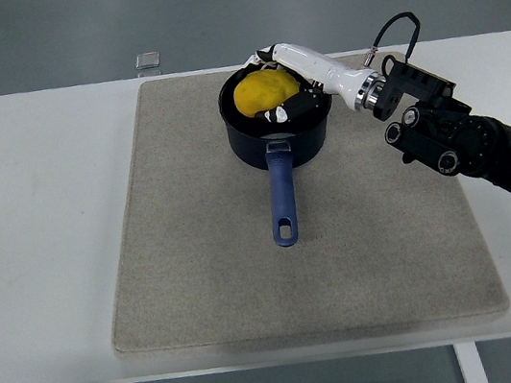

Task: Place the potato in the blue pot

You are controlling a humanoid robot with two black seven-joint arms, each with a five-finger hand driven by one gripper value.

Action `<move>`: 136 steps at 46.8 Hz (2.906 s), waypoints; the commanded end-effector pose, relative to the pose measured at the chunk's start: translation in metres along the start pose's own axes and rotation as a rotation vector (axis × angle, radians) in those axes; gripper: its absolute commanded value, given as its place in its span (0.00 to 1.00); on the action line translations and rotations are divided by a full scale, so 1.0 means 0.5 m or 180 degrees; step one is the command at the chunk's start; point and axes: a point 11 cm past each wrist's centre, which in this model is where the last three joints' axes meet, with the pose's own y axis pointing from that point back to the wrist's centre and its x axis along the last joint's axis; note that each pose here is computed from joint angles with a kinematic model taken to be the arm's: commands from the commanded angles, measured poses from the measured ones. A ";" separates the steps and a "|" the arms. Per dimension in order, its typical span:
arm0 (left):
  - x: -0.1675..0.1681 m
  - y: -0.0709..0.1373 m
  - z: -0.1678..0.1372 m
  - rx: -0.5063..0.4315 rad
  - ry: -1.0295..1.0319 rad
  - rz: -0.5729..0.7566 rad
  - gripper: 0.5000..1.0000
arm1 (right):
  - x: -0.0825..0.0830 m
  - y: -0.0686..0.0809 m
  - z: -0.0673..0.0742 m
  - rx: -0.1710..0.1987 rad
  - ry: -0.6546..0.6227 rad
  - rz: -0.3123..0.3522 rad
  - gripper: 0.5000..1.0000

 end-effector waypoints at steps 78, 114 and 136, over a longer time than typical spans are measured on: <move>0.002 0.000 0.000 -0.0002 0.0001 0.0007 1.00 | 0.037 -0.005 -0.006 -0.0015 -0.0199 0.0197 0.83; -0.006 -0.001 -0.002 0.0006 -0.0007 -0.0026 1.00 | 0.230 0.097 0.140 -0.0568 -0.4191 0.2023 0.83; 0.004 -0.003 -0.038 0.0097 0.0024 0.0010 1.00 | 0.140 0.091 0.160 -0.0737 -0.4621 0.2120 0.83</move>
